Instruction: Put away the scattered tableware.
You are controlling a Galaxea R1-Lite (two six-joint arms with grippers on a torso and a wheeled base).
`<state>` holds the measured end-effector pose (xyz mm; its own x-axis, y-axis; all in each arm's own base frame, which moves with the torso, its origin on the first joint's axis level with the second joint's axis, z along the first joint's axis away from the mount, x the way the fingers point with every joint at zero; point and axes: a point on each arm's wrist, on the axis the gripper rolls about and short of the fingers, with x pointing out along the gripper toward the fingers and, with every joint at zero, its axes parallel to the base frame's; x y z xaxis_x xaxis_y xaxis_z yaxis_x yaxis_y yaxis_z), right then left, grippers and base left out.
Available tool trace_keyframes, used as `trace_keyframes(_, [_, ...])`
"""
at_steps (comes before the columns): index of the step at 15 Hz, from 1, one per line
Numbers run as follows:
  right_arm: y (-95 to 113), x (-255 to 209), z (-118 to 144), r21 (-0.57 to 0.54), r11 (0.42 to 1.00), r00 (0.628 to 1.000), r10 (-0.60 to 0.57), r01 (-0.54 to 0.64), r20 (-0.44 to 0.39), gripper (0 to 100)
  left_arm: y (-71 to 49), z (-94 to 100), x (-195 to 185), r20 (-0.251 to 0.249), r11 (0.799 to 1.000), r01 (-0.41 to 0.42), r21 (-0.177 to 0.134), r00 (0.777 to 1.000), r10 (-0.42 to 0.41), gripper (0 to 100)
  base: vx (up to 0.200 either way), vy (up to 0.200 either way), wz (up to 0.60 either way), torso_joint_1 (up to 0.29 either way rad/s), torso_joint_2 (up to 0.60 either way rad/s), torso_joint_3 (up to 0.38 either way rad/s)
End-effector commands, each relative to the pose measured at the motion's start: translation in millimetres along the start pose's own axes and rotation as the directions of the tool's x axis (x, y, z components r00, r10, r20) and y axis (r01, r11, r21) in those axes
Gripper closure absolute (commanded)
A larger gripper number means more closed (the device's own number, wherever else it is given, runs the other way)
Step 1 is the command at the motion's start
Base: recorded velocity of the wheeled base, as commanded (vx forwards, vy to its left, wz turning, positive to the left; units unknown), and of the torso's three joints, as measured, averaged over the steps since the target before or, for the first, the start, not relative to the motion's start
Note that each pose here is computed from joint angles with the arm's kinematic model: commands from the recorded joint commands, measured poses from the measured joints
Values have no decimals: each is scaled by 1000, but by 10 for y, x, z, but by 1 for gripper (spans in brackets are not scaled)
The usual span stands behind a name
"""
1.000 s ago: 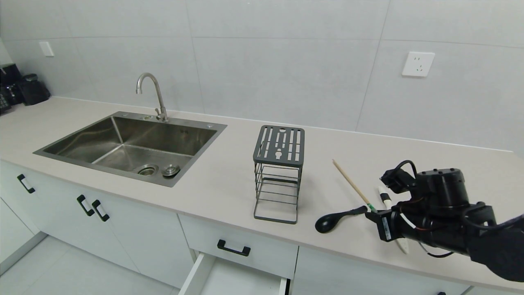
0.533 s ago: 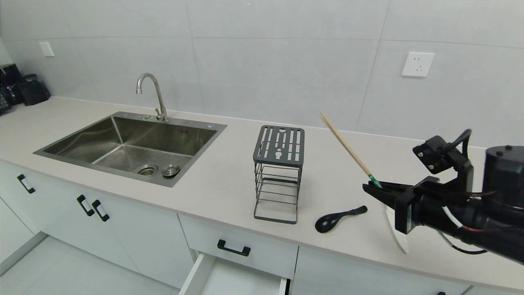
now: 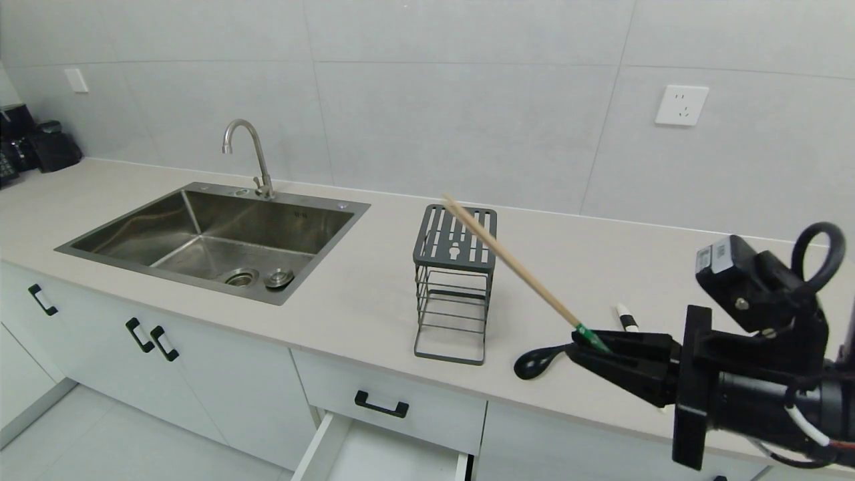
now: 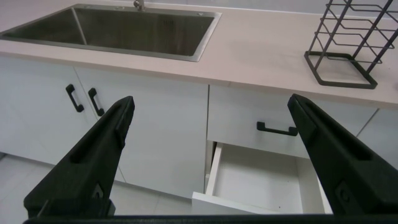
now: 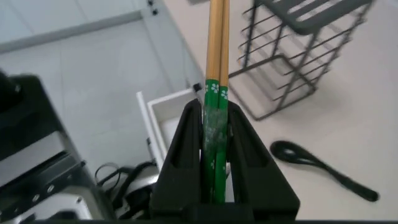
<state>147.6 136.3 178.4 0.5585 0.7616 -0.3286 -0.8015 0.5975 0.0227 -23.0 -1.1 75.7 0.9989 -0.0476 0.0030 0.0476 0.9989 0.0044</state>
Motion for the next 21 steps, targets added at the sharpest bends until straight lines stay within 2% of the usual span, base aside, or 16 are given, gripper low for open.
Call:
trace_keyframes(1, [125,109,95,-33,997,996,67,-69,-50,100,0,-1,1,-1,1000,-2,0,1000,2,0,0,0,0,0,0,0])
trace_keyframes(2, [251,232,67,-55,990,984,118,-126,-132,100,0,-1,1,-1,1000,0,0,1000,0,0,0,0,0,0,0,0])
trace_keyframes(5, [481,484,-93,-68,973,951,198,-220,-239,100,0,-1,1,-1,1000,0,0,1000,0,0,0,0,0,0,0,0])
trace_keyframes(9, [526,869,-387,-62,983,929,141,-172,-343,100,0,-1,1,-1,1000,0,0,1000,0,0,0,0,0,0,0,0])
trace_keyframes(11, [587,1025,-425,6,986,934,158,-165,-320,100,0,4,0,0,1000,0,0,1000,0,0,0,0,0,0,0,0])
trace_keyframes(13, [601,1178,-400,21,985,945,171,-172,-279,100,0,4,0,0,1000,0,0,1000,0,0,0,0,0,0,0,0])
trace_keyframes(16, [616,1310,-342,11,984,949,173,-177,-262,100,0,4,0,0,1000,0,0,1000,0,0,0,0,0,0,0,0])
trace_keyframes(21, [741,1461,-442,-52,973,933,200,-225,-298,100,0,4,0,0,1000,0,0,1000,0,0,0,0,0,0,0,0])
